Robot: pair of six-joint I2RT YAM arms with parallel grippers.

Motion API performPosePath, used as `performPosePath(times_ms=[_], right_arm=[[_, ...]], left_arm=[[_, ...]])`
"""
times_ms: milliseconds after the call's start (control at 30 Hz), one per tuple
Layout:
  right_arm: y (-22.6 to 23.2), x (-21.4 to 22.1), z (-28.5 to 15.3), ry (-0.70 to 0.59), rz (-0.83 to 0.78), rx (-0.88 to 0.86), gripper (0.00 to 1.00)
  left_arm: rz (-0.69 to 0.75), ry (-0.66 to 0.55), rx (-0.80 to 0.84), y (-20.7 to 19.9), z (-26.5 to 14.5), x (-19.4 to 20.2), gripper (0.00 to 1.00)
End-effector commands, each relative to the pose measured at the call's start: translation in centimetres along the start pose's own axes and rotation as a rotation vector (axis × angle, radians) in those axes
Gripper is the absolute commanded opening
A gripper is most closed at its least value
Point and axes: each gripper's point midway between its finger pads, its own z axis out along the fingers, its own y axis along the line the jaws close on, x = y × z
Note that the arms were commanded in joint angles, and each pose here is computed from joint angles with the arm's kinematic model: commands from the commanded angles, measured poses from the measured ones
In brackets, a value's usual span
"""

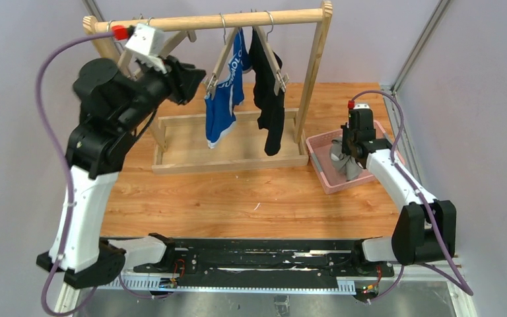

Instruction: Remove the underwear clipped to the hanger

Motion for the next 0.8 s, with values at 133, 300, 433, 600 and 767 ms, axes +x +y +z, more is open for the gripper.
performPosePath(times_ms=[133,300,433,600,767], right_arm=[[0.7,-0.5,2.6,-0.025,0.034,-0.056,0.01],[1.1,-0.3,3.6,0.003,0.041,-0.072,0.64],[1.3,0.0,3.5,0.025,0.033,-0.081,0.71],[1.2,-0.1,2.4,0.006,0.043,-0.093,0.71],[0.9,-1.3,0.4,-0.053,0.055,-0.100,0.72]], left_arm=[[0.039,0.048,0.016,0.1,4.7,0.8,0.44],[0.050,0.050,0.007,0.4,6.3,0.8,0.45],[0.055,0.063,0.000,0.7,7.5,1.2,0.45],[0.063,0.102,-0.010,1.2,8.8,2.8,0.43],[0.059,0.130,-0.006,1.3,9.5,4.0,0.42]])
